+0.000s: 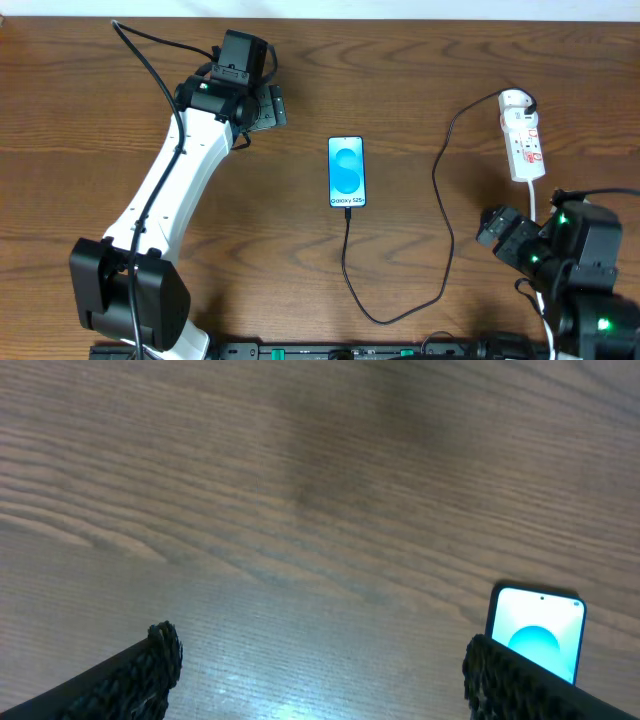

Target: Plug charger to phone and switch on socket

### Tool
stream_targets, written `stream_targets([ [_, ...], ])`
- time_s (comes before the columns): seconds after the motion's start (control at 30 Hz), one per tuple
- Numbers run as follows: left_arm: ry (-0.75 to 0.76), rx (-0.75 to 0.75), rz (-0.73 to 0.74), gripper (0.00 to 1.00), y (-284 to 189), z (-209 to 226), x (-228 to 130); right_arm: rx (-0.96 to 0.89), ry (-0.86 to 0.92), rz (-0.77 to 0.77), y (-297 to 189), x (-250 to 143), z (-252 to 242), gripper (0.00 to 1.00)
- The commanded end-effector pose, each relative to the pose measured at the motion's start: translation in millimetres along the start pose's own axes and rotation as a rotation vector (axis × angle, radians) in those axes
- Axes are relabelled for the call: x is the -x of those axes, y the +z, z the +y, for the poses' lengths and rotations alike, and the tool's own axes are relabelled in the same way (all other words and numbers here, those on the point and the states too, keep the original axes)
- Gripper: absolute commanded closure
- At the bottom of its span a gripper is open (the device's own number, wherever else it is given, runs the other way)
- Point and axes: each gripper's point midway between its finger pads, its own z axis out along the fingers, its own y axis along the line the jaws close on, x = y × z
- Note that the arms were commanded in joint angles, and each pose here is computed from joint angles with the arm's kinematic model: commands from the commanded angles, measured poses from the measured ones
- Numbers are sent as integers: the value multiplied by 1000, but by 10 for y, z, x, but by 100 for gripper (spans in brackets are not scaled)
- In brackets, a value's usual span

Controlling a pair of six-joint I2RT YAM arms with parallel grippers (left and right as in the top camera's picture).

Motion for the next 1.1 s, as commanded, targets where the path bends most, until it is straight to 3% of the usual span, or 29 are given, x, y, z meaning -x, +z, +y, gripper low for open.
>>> stream_targets([
  [0.0, -5, 19, -3, 7, 23, 30, 7, 97, -130, -50, 90, -101, 76, 1],
  [0.13, -5, 19, -3, 8, 23, 30, 7, 159, -155, -175, 205, -96, 79, 1],
  [0.47, -5, 19, -3, 8, 23, 30, 7, 330, -516, -481, 250, -138, 363, 1],
  [0.7, -5, 19, -3, 8, 23, 30, 7, 378, -543, -669, 260, -51, 412, 1],
  [1.07, -5, 19, -3, 8, 23, 30, 7, 365, -548, -764, 363, -47, 346, 1],
])
